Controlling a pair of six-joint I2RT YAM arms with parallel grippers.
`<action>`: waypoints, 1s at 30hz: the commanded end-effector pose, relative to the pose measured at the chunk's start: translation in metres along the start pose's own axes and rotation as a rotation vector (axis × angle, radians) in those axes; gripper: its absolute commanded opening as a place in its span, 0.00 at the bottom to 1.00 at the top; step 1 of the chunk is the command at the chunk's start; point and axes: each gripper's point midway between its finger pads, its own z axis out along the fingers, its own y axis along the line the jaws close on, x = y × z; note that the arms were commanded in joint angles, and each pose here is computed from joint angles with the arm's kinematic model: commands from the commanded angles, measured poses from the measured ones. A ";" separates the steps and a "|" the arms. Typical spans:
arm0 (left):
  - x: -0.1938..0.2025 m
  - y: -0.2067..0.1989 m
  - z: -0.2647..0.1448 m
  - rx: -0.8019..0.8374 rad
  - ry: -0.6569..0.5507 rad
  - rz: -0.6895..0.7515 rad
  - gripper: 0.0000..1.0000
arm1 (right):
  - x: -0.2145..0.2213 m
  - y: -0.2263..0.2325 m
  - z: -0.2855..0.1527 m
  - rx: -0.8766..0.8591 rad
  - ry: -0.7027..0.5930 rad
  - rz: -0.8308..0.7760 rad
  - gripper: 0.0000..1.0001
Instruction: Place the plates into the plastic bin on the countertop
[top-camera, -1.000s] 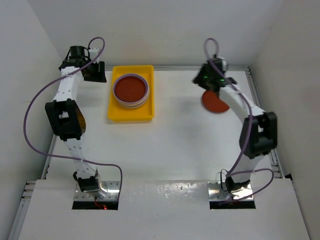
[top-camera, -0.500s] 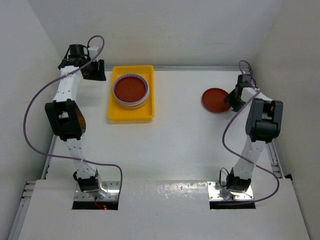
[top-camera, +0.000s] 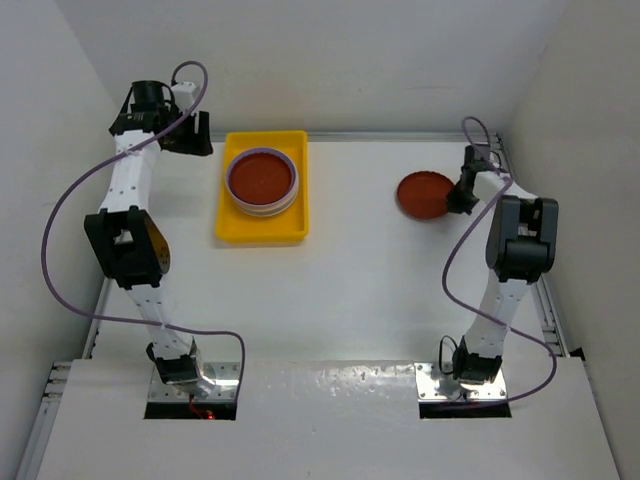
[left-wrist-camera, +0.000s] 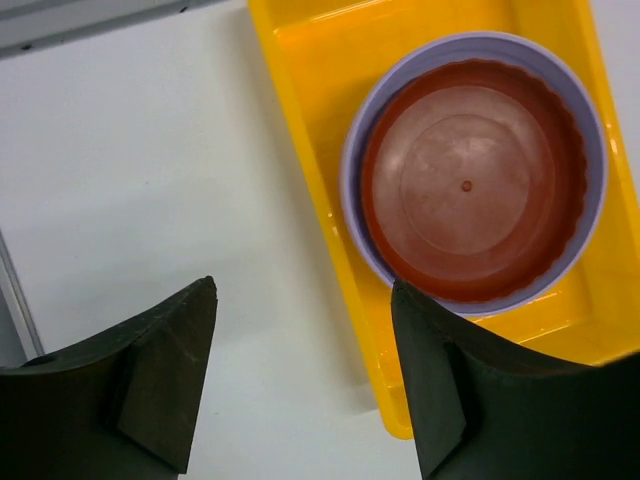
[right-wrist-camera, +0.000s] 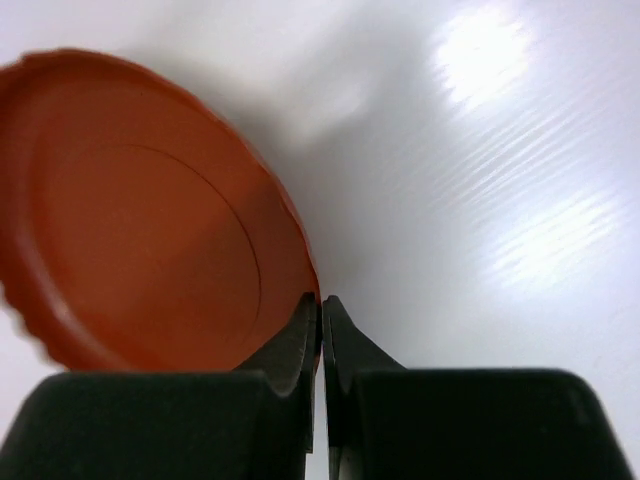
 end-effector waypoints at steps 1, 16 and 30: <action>-0.039 -0.044 -0.026 0.093 -0.108 0.099 0.73 | -0.023 0.069 -0.079 -0.124 -0.243 -0.197 0.00; -0.049 -0.174 -0.008 0.336 -0.102 0.224 0.86 | 0.093 0.312 -0.223 -0.675 -0.282 -0.670 0.00; -0.019 -0.150 0.024 0.259 -0.001 0.155 0.34 | 0.113 0.337 -0.259 -0.882 -0.243 -0.618 0.00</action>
